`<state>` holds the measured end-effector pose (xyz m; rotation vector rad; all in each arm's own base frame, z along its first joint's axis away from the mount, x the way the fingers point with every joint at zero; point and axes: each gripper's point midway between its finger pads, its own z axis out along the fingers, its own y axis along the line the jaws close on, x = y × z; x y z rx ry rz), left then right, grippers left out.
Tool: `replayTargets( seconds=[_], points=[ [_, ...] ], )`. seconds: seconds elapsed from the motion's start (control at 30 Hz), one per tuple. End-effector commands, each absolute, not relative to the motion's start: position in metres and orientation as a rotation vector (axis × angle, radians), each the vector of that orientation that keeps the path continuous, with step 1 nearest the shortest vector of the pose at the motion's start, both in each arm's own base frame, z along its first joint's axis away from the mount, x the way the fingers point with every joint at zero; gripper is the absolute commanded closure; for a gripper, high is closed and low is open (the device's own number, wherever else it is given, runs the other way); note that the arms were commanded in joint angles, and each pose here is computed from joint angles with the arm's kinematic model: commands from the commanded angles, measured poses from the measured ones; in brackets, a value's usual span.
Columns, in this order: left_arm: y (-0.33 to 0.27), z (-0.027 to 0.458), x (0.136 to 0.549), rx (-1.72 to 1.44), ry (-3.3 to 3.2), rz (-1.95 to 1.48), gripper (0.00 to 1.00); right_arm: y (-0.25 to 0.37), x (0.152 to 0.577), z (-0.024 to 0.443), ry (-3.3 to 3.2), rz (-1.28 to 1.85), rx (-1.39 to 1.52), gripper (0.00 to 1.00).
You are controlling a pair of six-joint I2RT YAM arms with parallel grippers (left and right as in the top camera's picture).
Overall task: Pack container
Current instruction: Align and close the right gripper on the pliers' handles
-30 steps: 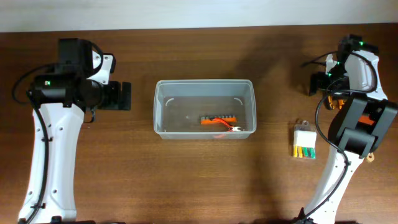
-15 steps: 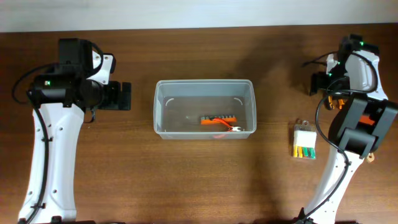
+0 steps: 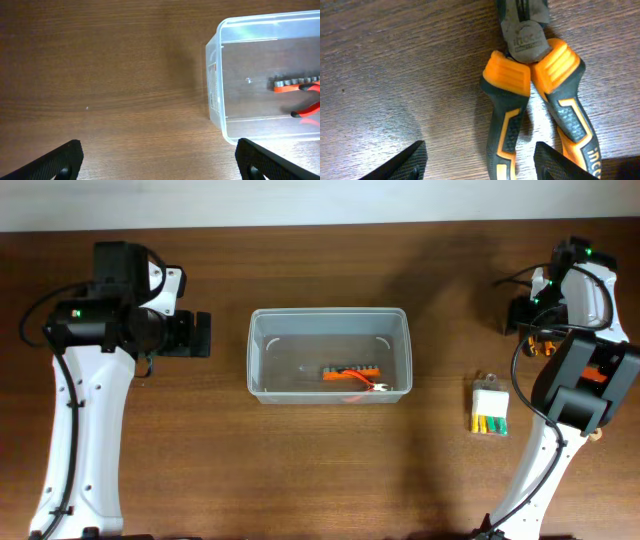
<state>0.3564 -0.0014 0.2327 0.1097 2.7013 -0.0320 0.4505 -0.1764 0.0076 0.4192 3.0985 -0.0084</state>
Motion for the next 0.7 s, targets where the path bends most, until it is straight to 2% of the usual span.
replayTargets(
  seconds=[0.0,0.27,0.33,0.67],
  points=[
    [0.0004,0.2389,0.3589,0.107,2.684,-0.024,0.01,-0.1765,0.4441,-0.0075,3.136,-0.003,0.442,0.33],
    [0.0004,0.2389,0.3589,0.108,2.684,-0.024,0.01,-0.1777,0.4450,-0.0092,3.134,-0.011,0.442,0.42],
    [0.0005,0.2389,0.3589,0.106,2.684,-0.024,0.01,-0.1782,0.4465,-0.0093,3.128,-0.012,0.441,0.47],
    [0.0004,0.2389,0.3589,0.108,2.684,-0.024,0.01,-0.1817,0.4496,-0.0093,3.107,-0.038,0.486,0.49]
  ],
)
